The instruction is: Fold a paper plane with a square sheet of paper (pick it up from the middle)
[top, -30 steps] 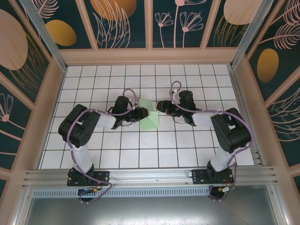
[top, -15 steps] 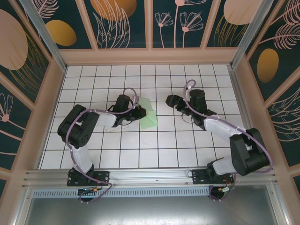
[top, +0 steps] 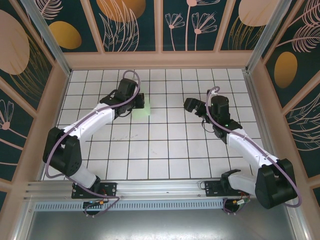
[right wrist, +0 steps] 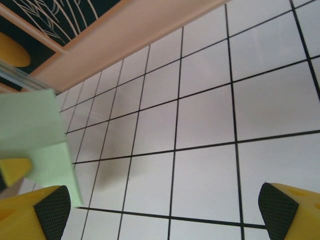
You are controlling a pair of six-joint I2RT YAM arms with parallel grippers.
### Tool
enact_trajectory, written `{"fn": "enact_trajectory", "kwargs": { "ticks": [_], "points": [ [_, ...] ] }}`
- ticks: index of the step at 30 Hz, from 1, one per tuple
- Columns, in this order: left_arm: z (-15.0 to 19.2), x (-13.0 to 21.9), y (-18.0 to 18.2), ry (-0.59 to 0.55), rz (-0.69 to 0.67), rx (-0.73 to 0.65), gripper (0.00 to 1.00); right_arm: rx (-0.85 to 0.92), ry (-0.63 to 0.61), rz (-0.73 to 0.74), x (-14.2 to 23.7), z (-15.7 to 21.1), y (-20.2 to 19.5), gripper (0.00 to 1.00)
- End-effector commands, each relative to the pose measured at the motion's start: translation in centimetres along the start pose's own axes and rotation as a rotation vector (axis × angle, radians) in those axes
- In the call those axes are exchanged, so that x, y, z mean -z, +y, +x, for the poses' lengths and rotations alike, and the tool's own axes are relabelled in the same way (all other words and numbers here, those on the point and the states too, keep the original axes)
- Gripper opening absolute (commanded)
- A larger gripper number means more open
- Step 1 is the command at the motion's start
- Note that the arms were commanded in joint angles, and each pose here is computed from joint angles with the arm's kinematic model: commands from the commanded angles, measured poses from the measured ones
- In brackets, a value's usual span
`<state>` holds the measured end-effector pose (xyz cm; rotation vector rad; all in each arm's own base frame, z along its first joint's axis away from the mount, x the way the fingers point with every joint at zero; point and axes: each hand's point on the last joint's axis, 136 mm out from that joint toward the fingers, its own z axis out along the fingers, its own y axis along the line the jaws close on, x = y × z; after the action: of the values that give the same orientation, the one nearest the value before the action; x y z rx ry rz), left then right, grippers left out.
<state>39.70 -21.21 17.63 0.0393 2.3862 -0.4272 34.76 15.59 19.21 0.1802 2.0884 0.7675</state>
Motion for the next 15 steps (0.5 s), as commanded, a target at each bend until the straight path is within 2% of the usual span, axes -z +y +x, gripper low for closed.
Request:
{"fn": "enact_trajectory", "kwargs": {
  "ticks": [1, 8, 15],
  "points": [
    [0.4, 1.9, 4.3, 0.04, -0.284, -0.096, 0.04, 0.015, 0.01, 0.074, 0.3, 0.7, -1.8, 0.99],
    [0.1, 1.8, 7.9, 0.045, -0.603, -0.182, 0.05, 0.014, 0.008, 0.132, 0.7, 0.9, -3.0, 0.99],
    [3.1, -2.3, 9.1, 0.132, -0.841, -0.325, 0.03, 0.002, 0.003, 0.167, 1.0, 0.9, -4.0, 0.99]
  ]
}}
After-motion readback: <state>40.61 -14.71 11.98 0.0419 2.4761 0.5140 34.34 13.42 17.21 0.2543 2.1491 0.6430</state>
